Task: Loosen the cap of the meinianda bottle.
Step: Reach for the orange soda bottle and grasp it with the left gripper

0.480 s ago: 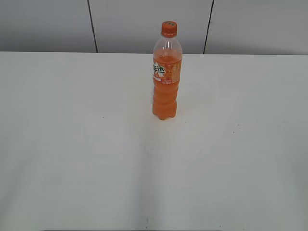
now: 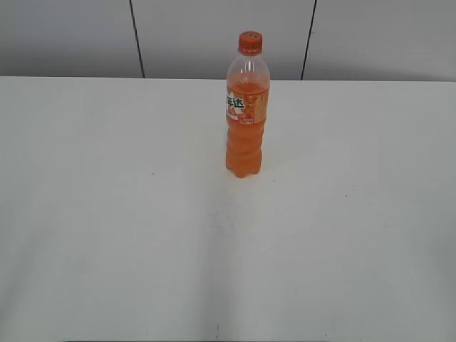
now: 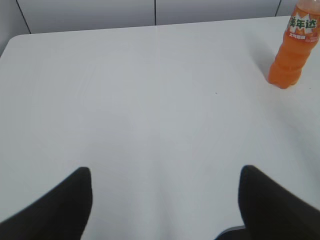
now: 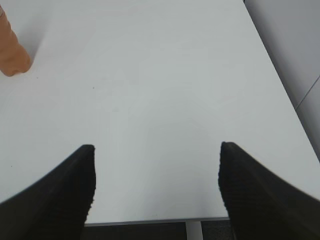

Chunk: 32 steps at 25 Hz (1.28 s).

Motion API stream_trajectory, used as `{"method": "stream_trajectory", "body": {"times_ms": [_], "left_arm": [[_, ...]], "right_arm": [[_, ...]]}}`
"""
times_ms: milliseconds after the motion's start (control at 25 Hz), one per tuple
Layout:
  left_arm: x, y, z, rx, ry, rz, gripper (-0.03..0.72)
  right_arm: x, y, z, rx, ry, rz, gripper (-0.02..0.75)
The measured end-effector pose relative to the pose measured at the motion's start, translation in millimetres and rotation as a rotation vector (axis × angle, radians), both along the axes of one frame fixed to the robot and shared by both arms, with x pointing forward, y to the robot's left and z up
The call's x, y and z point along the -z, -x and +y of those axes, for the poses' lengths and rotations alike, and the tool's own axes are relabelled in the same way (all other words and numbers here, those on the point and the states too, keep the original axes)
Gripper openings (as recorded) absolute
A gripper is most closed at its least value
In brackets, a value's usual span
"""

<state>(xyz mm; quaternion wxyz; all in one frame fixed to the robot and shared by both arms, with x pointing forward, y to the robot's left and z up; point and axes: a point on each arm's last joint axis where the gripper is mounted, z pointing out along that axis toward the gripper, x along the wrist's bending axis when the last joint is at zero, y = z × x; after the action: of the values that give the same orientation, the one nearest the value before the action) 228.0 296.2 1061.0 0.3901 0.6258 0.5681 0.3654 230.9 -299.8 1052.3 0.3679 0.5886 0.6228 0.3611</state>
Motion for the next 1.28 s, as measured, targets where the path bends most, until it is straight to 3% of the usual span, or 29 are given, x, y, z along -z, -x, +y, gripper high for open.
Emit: {"method": "stream_trajectory", "body": {"times_ms": [200,480,680,880,1280], "left_arm": [[-3,0,0,-0.001,0.001,-0.019,0.544],[-51,-8,1,-0.015,0.019,-0.318,0.544],[-77,-52,1,-0.029,0.02,-0.405,0.544],[-84,-113,2,-0.043,0.004,-0.419,0.544],[-70,-220,2,-0.052,-0.039,-0.378,0.544]], "right_arm": [[0,0,0,0.0,0.0,0.0,0.577],[0,0,0,0.0,0.0,0.0,0.577],[0,0,0,0.0,0.0,0.0,0.577],[0,0,0,0.0,0.0,0.0,0.577],[0,0,0,0.0,0.0,0.0,0.577]]}}
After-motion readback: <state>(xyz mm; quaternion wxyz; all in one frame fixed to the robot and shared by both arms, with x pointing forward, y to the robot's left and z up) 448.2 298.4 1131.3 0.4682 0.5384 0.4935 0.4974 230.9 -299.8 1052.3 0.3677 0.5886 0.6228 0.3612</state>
